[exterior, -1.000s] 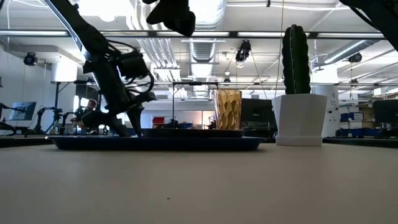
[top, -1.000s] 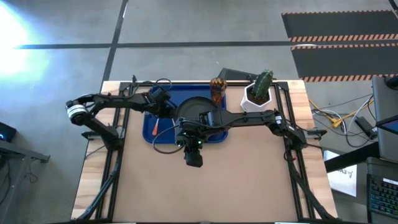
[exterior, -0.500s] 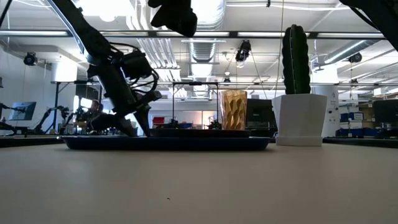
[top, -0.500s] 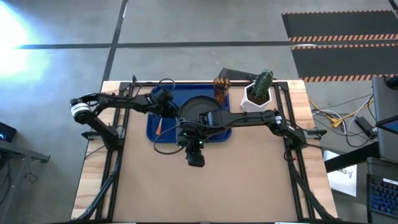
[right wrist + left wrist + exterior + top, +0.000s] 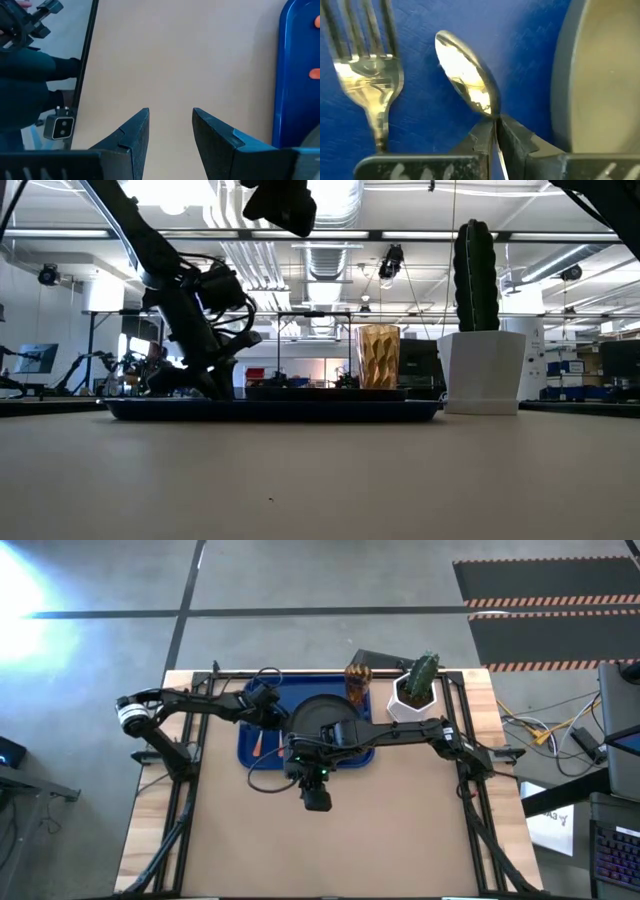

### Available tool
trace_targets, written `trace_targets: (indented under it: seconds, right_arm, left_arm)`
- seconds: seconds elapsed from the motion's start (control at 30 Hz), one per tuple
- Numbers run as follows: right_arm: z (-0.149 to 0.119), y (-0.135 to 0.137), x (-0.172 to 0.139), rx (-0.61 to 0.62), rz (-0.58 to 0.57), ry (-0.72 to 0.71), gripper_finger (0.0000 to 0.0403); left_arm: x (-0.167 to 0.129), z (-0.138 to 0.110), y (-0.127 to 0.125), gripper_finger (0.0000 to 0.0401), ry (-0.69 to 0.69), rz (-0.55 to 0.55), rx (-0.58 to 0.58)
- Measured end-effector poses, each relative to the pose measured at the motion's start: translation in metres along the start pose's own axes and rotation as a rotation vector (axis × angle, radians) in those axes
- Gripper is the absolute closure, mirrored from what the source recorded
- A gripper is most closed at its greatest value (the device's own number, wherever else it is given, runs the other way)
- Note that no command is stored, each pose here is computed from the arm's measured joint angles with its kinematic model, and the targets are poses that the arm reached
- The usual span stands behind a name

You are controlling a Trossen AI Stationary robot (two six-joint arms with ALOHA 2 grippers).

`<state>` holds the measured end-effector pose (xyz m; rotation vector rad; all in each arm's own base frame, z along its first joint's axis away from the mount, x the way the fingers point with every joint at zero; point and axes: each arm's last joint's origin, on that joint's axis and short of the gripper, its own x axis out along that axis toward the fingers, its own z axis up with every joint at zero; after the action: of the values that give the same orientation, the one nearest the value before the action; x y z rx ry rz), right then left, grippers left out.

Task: Pick and place plate/cup/fork/spoon on tray
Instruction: Adjust the orange spoon on the blue tray

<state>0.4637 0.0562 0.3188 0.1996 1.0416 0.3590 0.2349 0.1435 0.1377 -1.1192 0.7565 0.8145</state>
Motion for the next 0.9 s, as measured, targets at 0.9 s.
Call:
trace_targets:
  seconds: [0.9]
  right_arm:
    - [-0.001,0.000,0.000,-0.029,-0.001,0.005,0.0264]
  left_arm:
    - [-0.072,-0.015,-0.007,0.0401,-0.139,0.121,0.078]
